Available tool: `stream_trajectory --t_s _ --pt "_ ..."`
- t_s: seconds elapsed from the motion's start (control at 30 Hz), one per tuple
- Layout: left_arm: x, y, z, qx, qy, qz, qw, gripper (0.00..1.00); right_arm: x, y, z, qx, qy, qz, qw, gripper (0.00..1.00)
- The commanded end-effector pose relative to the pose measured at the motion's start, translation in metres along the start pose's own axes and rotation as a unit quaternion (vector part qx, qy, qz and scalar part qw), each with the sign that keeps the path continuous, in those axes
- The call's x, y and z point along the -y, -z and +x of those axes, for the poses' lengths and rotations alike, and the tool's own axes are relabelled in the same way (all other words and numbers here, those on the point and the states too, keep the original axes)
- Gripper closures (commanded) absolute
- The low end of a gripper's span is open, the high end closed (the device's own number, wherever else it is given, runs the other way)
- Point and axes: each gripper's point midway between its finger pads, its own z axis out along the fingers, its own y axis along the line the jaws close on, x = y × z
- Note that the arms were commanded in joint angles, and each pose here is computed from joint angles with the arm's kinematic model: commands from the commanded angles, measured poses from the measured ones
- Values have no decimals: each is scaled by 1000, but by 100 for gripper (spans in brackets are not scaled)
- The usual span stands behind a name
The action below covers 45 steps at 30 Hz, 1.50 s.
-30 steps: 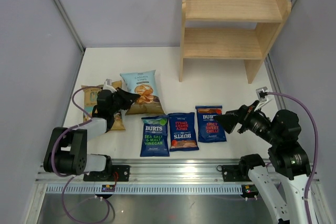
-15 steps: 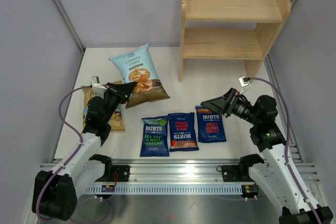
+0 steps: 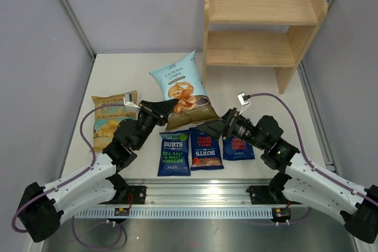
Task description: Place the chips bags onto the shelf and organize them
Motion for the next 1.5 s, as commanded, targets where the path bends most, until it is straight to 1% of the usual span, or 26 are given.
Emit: stream_trajectory --t_s 0.0,0.13,0.2,0.3,0.4,0.47,0.53,0.67,0.77,0.8,0.93,0.97,1.03,1.07,1.1,1.13,1.17,1.2,1.23,1.3,1.33,1.4,1.43,1.47 --pt "62 -6 -13 55 41 65 996 98 0 -9 -19 64 43 15 997 1" --pt "70 -7 -5 54 49 66 995 98 14 -2 -25 98 47 43 993 1" --pt "71 -8 4 43 53 66 996 98 21 4 -33 125 48 63 989 1" --pt "76 -7 17 25 63 74 995 97 16 8 -42 147 51 59 986 0" --pt "77 -11 33 2 58 67 996 97 1 10 -47 154 64 29 986 1" --pt "71 -14 45 -20 48 49 997 96 -9 9 -50 154 77 12 985 1" --pt "79 -16 54 -38 45 57 997 96 -15 8 -49 148 82 0 986 1" --pt "81 -16 69 -66 54 66 994 96 -9 4 -52 146 78 24 986 0" --pt "82 -11 80 -83 54 67 993 96 2 8 -58 165 68 53 983 1" --pt "81 -11 82 -86 54 66 993 96 1 9 -61 176 67 53 981 1" --pt "78 -6 91 -104 53 65 991 93 -1 15 -66 189 78 51 978 2" --pt "78 -5 93 -109 50 66 991 92 -1 15 -67 190 80 53 977 3" --pt "78 -5 97 -119 33 60 991 90 -3 14 -68 190 87 49 977 15" --pt "77 -5 99 -122 20 55 991 89 -2 13 -65 187 92 45 977 24" --pt "76 -6 99 -121 9 46 992 86 -12 14 -64 184 100 20 978 38" --pt "71 -7 99 -122 -16 29 992 84 -14 13 -62 179 109 13 978 44" --pt "70 -6 98 -120 -25 25 992 81 -17 13 -61 174 112 6 978 50" --pt "68 -7 97 -116 -32 20 993 73 -20 13 -61 174 116 0 978 56" --pt "66 -5 95 -113 -41 17 993 70 -22 14 -61 174 124 -4 977 66" --pt "60 -4 91 -105 -51 8 993 63 -25 16 -62 176 129 -10 976 70" --pt "52 -3 90 -105 -61 -6 993 53 -28 17 -64 179 129 -11 975 72" --pt "45 -3 83 -88 -74 -25 993 38 -26 19 -66 181 129 -3 975 73" --pt "34 -1 81 -86 -86 -48 991 24 -27 20 -67 182 130 0 975 75" --pt "32 1 76 -78 -91 -54 991 20 -26 20 -67 184 130 3 974 76"
